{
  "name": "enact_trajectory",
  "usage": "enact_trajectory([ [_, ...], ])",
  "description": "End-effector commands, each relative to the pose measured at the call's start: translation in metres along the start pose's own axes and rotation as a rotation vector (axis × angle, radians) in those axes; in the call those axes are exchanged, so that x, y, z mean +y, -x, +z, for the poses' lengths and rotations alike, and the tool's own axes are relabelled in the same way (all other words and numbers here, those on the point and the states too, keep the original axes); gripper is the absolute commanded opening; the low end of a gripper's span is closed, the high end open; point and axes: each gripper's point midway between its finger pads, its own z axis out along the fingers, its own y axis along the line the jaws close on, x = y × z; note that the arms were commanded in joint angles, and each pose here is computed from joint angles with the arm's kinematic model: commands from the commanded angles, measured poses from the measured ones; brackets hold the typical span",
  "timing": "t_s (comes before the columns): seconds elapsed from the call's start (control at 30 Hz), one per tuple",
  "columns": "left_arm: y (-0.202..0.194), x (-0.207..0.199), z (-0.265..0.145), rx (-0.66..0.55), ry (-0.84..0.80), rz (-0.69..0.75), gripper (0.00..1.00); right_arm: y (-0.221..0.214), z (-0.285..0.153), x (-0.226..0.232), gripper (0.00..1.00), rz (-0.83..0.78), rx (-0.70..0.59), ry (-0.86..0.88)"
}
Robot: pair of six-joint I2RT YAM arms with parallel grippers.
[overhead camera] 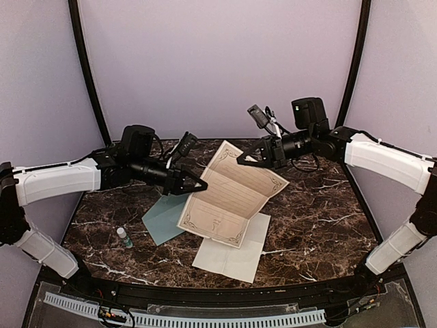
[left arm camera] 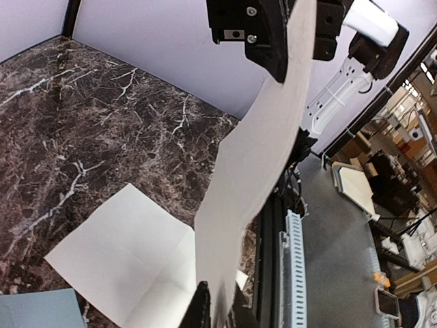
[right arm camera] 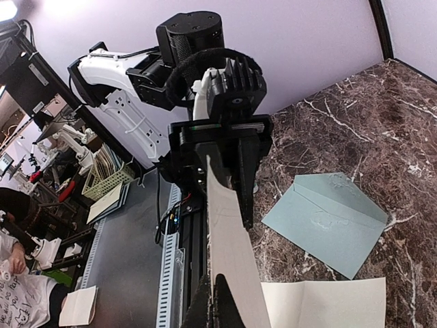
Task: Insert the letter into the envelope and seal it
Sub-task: Pick up the letter from the center of the board, then fold the letter.
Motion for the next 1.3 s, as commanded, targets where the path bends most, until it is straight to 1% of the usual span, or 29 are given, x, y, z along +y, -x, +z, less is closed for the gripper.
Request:
enact_trajectory([
  [0.0, 0.012, -0.006, -0.004, -0.02, 0.01, 0.038, 0.01, 0.011, -0.002, 0.016, 0.0, -0.054, -0.025, 0.045],
  [0.03, 0.012, -0.006, -0.005, -0.022, 0.014, 0.042, 0.0, 0.011, -0.004, 0.017, 0.03, -0.055, -0.026, 0.053],
  [0.1, 0.015, -0.009, -0.008, -0.031, 0.02, 0.068, 0.0, 0.014, -0.01, 0.017, 0.42, -0.058, -0.038, 0.044],
  [0.13, 0.016, -0.011, -0.011, -0.033, 0.027, 0.087, 0.0, 0.017, -0.016, 0.016, 0.56, -0.064, -0.05, 0.028],
  [0.2, 0.016, -0.016, -0.015, -0.033, 0.029, 0.118, 0.0, 0.024, -0.03, 0.011, 0.71, -0.071, -0.086, -0.012],
  [0.23, 0.017, -0.018, -0.017, -0.033, 0.027, 0.128, 0.0, 0.029, -0.039, 0.009, 0.77, -0.073, -0.108, -0.032],
  [0.3, 0.017, -0.026, -0.021, -0.032, 0.011, 0.157, 0.0, 0.036, -0.053, 0.003, 0.83, -0.076, -0.146, -0.086],
  [0.4, 0.014, -0.034, -0.024, -0.024, -0.023, 0.176, 0.0, 0.041, -0.067, -0.015, 0.85, -0.06, -0.168, -0.199],
  [0.57, 0.017, -0.047, -0.024, -0.028, -0.076, 0.186, 0.0, 0.023, -0.056, -0.032, 0.86, -0.04, -0.065, -0.218],
  [0.7, 0.02, -0.052, -0.026, -0.03, -0.09, 0.192, 0.0, 0.0, -0.034, -0.029, 0.87, -0.017, 0.04, -0.174],
  [0.83, 0.022, -0.054, -0.026, -0.029, -0.097, 0.197, 0.0, -0.016, -0.01, -0.009, 0.87, 0.002, 0.097, -0.073],
  [0.97, 0.023, -0.057, -0.027, -0.029, -0.115, 0.197, 0.0, -0.028, 0.007, 0.001, 0.86, -0.013, 0.141, -0.046],
  [1.2, 0.026, -0.062, -0.024, -0.027, -0.151, 0.192, 0.0, -0.038, 0.02, 0.009, 0.75, 0.014, 0.159, 0.009],
  [1.27, 0.027, -0.064, -0.024, -0.027, -0.157, 0.194, 0.0, -0.039, 0.022, 0.009, 0.63, 0.017, 0.159, 0.015],
])
